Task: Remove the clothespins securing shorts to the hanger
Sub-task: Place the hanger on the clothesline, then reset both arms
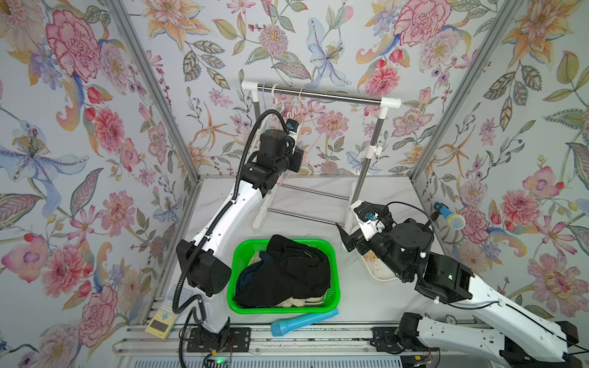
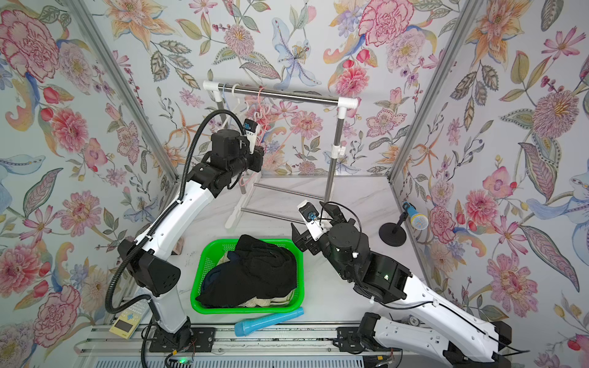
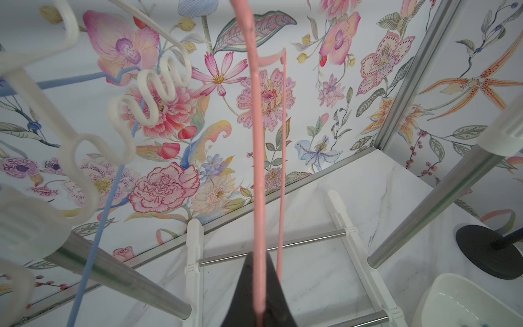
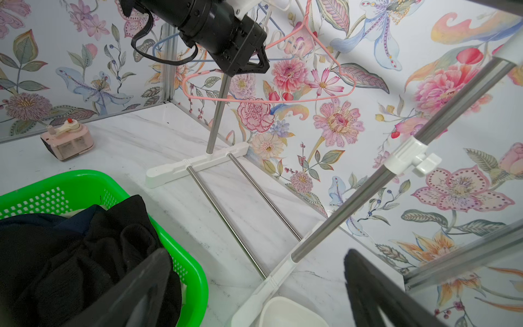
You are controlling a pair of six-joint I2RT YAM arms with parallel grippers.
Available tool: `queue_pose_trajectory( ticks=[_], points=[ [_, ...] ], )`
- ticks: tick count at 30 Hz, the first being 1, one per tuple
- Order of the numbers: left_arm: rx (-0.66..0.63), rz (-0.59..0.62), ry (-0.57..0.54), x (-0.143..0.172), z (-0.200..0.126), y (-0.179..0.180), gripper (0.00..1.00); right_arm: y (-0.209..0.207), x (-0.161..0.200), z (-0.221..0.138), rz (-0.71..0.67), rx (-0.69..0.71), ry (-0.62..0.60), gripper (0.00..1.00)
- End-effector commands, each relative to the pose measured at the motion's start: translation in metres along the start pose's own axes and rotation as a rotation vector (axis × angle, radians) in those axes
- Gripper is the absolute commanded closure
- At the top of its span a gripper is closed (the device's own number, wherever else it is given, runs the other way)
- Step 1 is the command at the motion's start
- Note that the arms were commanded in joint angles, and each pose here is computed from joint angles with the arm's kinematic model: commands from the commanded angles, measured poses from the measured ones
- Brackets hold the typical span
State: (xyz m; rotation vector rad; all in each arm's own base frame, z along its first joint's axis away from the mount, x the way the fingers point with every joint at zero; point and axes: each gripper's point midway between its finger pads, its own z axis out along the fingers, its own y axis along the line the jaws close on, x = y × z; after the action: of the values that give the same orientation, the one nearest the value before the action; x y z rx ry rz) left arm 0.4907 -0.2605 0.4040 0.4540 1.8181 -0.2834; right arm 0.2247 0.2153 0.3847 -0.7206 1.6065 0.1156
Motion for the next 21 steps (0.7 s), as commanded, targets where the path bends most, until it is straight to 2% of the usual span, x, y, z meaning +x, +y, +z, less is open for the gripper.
queue_pose_trajectory(
  ticks=[1, 2, 4, 6, 7, 10, 13, 17, 21],
  points=[
    [0.028, -0.014, 0.004, -0.003, -0.014, -0.003, 0.95, 0.0, 0.004, -0.001, 0.039, 0.007, 0.006, 0.02],
    [0.039, -0.015, -0.001, -0.005, -0.016, -0.005, 0.83, -0.001, 0.005, -0.001, 0.041, 0.009, 0.008, 0.02],
    [0.05, -0.018, -0.025, -0.013, -0.025, -0.006, 0.47, -0.004, 0.006, -0.001, 0.043, 0.029, 0.013, 0.02],
    [0.049, -0.017, -0.056, -0.024, -0.038, -0.005, 0.28, -0.009, 0.007, -0.002, 0.044, 0.054, 0.017, 0.01],
    [0.047, -0.014, -0.076, -0.031, -0.048, -0.005, 0.21, -0.01, 0.007, -0.003, 0.044, 0.058, 0.015, 0.0],
    [0.034, -0.015, -0.137, -0.047, -0.081, -0.001, 0.09, -0.021, 0.011, -0.006, 0.082, 0.117, 0.022, 0.01],
    [0.025, -0.027, -0.209, -0.054, -0.126, 0.002, 0.02, -0.036, 0.022, -0.01, 0.117, 0.211, 0.043, 0.01],
    [0.006, -0.063, -0.281, -0.039, -0.182, 0.008, 0.01, -0.055, 0.036, -0.02, 0.17, 0.306, 0.05, 0.01],
    [-0.227, -0.124, -0.357, -0.006, -0.246, 0.051, 0.01, -0.074, 0.065, -0.026, 0.179, 0.421, 0.092, 0.01]
  ],
)
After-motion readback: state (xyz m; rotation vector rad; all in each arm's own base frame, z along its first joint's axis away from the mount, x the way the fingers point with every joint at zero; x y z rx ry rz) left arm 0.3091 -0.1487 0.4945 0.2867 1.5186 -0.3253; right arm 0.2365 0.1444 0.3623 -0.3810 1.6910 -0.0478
